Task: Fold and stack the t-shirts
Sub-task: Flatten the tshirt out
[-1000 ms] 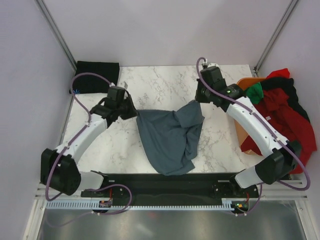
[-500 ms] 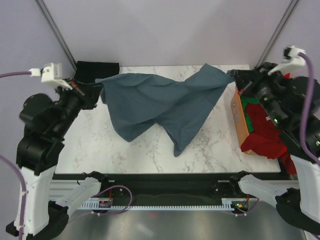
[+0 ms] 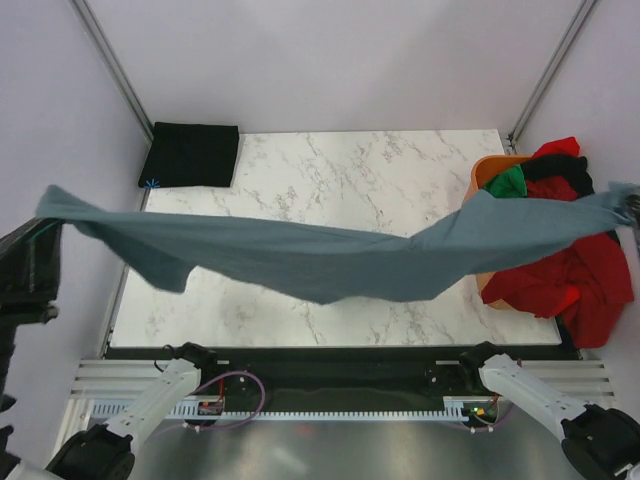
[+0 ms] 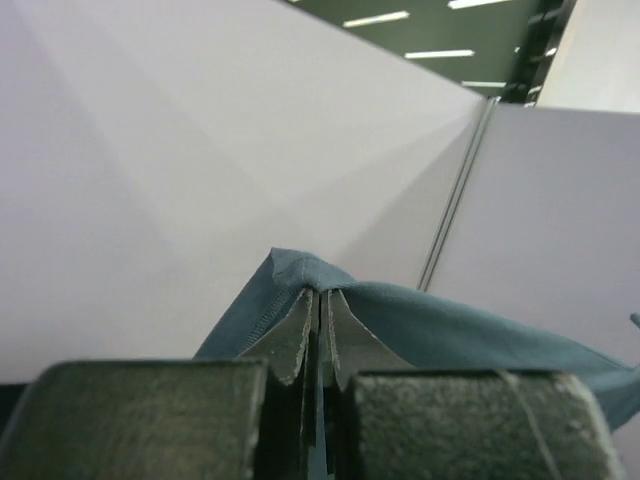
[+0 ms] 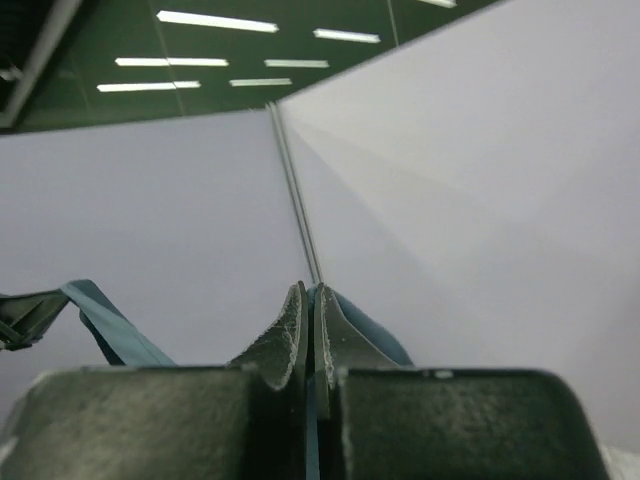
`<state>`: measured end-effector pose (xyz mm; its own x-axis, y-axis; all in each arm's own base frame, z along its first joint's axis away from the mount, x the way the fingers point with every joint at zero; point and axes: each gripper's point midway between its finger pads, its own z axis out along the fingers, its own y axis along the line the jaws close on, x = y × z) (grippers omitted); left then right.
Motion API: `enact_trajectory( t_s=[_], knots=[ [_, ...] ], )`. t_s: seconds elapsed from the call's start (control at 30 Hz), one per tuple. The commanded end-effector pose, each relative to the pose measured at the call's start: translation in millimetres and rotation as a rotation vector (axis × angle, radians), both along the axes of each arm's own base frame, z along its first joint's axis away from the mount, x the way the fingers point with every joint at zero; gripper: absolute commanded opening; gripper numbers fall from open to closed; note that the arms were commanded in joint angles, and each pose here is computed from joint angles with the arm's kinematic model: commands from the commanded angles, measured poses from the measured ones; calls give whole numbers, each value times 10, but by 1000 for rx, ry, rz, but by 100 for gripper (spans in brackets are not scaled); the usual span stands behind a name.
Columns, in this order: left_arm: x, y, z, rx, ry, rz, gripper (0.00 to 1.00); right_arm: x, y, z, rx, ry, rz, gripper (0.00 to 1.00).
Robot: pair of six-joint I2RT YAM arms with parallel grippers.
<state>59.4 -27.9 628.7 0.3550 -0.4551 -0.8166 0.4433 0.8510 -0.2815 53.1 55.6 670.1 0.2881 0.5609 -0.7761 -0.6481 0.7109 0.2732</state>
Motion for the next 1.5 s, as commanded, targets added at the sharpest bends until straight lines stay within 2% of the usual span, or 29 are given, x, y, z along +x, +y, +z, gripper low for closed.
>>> enact_trajectory(
  t_s=[0.0,0.1,0.2,0.27,0.37,0.57,0.6,0.63,0.67,0.7,0.73,0.77,0.83,0.87,0.9,0.93,0.97,1.0,1.03,1.07,1.1,1.17,1.23,1.27,1.3,1.4,1.43,1.47],
  knots=[
    [-361,169,285,18,-144,44,3,-560,-121,419,39,-200,55,0],
    [-523,244,376,8,-191,57,6,-712,-148,566,51,-253,72,0],
    [-461,267,353,25,-181,86,8,-564,-49,559,30,-242,76,0],
    [-268,243,255,42,-133,110,9,-436,23,572,27,-238,79,0],
    [163,232,19,64,-20,179,10,64,219,495,-2,-165,56,0],
    [1368,173,-746,159,295,372,9,1597,593,-81,-124,77,-131,0],
    [1527,163,-873,180,342,399,8,2040,705,-358,-166,168,-177,0],
    [1860,122,-1163,225,440,443,6,2270,744,-519,-188,216,-211,0],
    [2023,93,-1245,250,452,463,4,2693,811,-810,-240,293,-275,0],
    [2194,67,-1368,271,477,480,4,2943,862,-1008,-269,331,-298,0],
    [2466,7,-1708,324,550,492,3,3172,892,-1179,-288,365,-315,0],
    [2637,-15,-1865,339,577,496,3,3600,926,-1552,-324,440,-332,0],
    [3104,95,-2353,338,694,491,2,4085,924,-1973,-325,506,-355,0],
    [3252,167,-2537,287,746,481,2,4498,910,-2419,-332,594,-352,0],
    [3389,425,-2690,246,786,515,2,4706,902,-2573,-323,613,-350,0],
    [3641,447,-3119,242,880,478,2,5069,882,-2936,-332,671,-357,0],
    [3762,475,-3319,245,920,465,2,5236,908,-3314,-353,734,-344,0],
    [3904,589,-3501,234,965,432,4,5371,915,-3303,-354,737,-346,20],
    [4007,585,-3690,237,1013,390,23,5497,898,-3473,-365,780,-366,39],
    [4095,540,-3842,222,1063,327,41,5693,905,-3961,-399,868,-375,66],
    [4307,476,-4095,188,1140,204,53,5729,830,-3860,-390,882,-414,98],
    [4332,398,-4332,159,1241,137,69,5718,824,-4090,-394,942,-421,98],
    [4326,319,-4358,145,1248,93,89,5637,783,-4154,-379,959,-439,98],
    [4300,311,-4355,140,1251,95,89,5505,757,-3934,-359,929,-442,98],
    [4216,307,-4306,139,1247,104,89,5384,731,-4215,-380,977,-443,98],
    [3962,308,-4368,120,1283,127,88,4936,719,-4358,-377,1034,-414,98],
    [3860,285,-4280,109,1267,129,86,4773,799,-4258,-348,1033,-367,98],
    [3779,267,-4294,100,1273,126,86,4589,844,-4551,-370,1100,-337,98]
  ],
)
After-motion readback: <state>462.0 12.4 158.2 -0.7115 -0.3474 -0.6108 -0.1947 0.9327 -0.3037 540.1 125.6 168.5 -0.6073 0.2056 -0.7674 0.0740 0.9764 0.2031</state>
